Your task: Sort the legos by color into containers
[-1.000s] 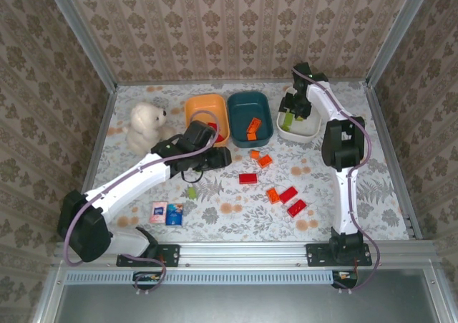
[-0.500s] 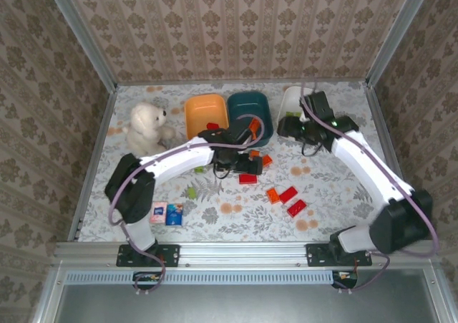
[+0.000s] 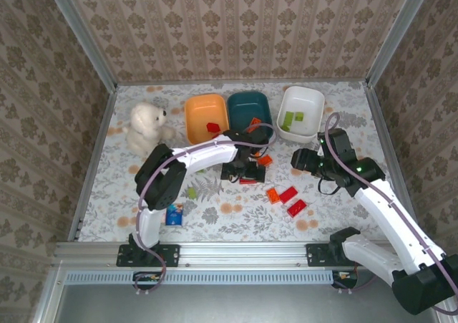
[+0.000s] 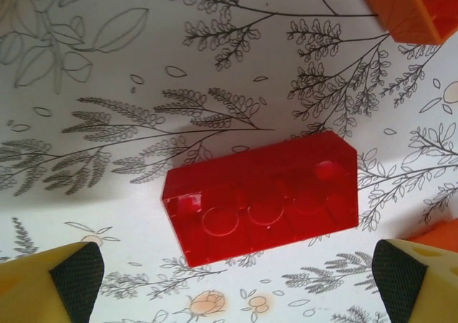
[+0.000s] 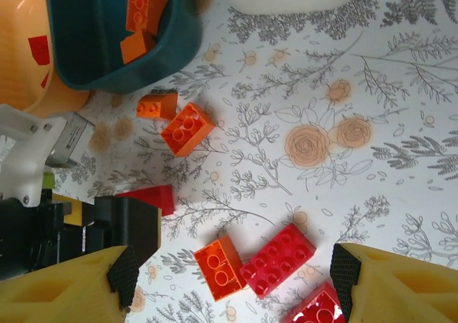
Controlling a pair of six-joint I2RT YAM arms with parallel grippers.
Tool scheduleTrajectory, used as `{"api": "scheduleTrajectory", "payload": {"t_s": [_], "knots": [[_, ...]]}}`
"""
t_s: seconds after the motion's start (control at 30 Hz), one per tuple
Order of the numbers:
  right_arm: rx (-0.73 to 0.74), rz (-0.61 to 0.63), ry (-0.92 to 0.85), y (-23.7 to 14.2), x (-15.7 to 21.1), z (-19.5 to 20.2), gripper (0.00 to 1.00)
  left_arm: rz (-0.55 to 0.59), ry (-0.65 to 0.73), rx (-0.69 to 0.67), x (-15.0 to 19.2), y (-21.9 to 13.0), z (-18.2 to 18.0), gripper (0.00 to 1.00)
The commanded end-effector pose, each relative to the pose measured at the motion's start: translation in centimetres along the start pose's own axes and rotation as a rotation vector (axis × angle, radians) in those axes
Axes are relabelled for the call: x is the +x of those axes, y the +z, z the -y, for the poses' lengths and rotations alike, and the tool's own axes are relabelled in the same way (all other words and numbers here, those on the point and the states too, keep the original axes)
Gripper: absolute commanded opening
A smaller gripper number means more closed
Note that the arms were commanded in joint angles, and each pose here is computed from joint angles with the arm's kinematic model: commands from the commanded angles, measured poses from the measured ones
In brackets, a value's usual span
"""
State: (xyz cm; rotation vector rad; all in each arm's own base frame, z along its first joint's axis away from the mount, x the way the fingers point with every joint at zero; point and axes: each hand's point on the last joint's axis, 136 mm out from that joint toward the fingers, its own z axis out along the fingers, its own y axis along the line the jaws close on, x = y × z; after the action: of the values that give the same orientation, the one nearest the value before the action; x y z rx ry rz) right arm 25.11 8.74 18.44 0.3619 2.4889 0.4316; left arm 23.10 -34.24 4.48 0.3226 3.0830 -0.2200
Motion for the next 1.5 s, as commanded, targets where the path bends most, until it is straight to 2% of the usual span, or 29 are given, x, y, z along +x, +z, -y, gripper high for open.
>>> {"api": "scheduleTrajectory", "payload": {"t_s": [0.0, 0.1, 0.2, 0.33, 0.5, 0.67, 0.7, 0.87, 1.1, 1.33, 1.47], "knots": [[0.017, -0.026, 0.016, -0.1, 1.0, 0.6, 0.74, -0.014, -0.061, -0.055, 0.4, 0.3, 0.0, 1.00], [0.007, -0.028, 0.002, -0.4, 1.1, 0.5, 0.74, -0.002, -0.063, -0.067, -0.2, 0.6, 0.7, 1.00], [0.001, -0.038, -0.009, -0.6, 1.4, 0.5, 0.74, -0.009, -0.072, -0.137, -0.2, 1.3, -0.1, 1.00], [-0.131, -0.061, -0.033, -0.7, 2.3, -1.5, 0.74, 0.012, -0.082, -0.166, -0.7, 2.3, -0.5, 0.95], [-0.206, -0.071, -0.019, -1.4, 3.1, -2.3, 0.74, 0.032, -0.080, -0.179, -1.3, 2.8, -0.3, 0.83], [-0.198, -0.080, -0.019, -1.7, 3.6, -1.9, 0.74, 0.092, -0.064, -0.173, -2.1, 1.5, 0.0, 0.56], [-0.197, -0.077, -0.018, -1.8, 3.6, -1.9, 0.74, 0.110, -0.064, -0.171, -2.4, 0.7, 0.0, 0.55], [-0.204, -0.070, -0.030, -2.2, 3.3, -2.2, 0.74, 0.218, -0.068, -0.162, -4.2, -4.5, -1.2, 0.54], [-0.224, -0.078, -0.049, -1.7, 2.5, -3.2, 0.74, 0.351, -0.091, -0.146, -8.0, -11.0, -5.7, 0.54], [-0.237, -0.097, -0.070, -0.5, 1.8, -4.9, 0.74, 0.387, -0.070, -0.196, -13.1, -11.7, -11.4, 0.54], [-0.234, -0.106, -0.088, -0.2, 1.7, -5.7, 0.74, 0.408, 0.027, -0.244, -16.2, -11.4, -13.2, 0.55]]}}
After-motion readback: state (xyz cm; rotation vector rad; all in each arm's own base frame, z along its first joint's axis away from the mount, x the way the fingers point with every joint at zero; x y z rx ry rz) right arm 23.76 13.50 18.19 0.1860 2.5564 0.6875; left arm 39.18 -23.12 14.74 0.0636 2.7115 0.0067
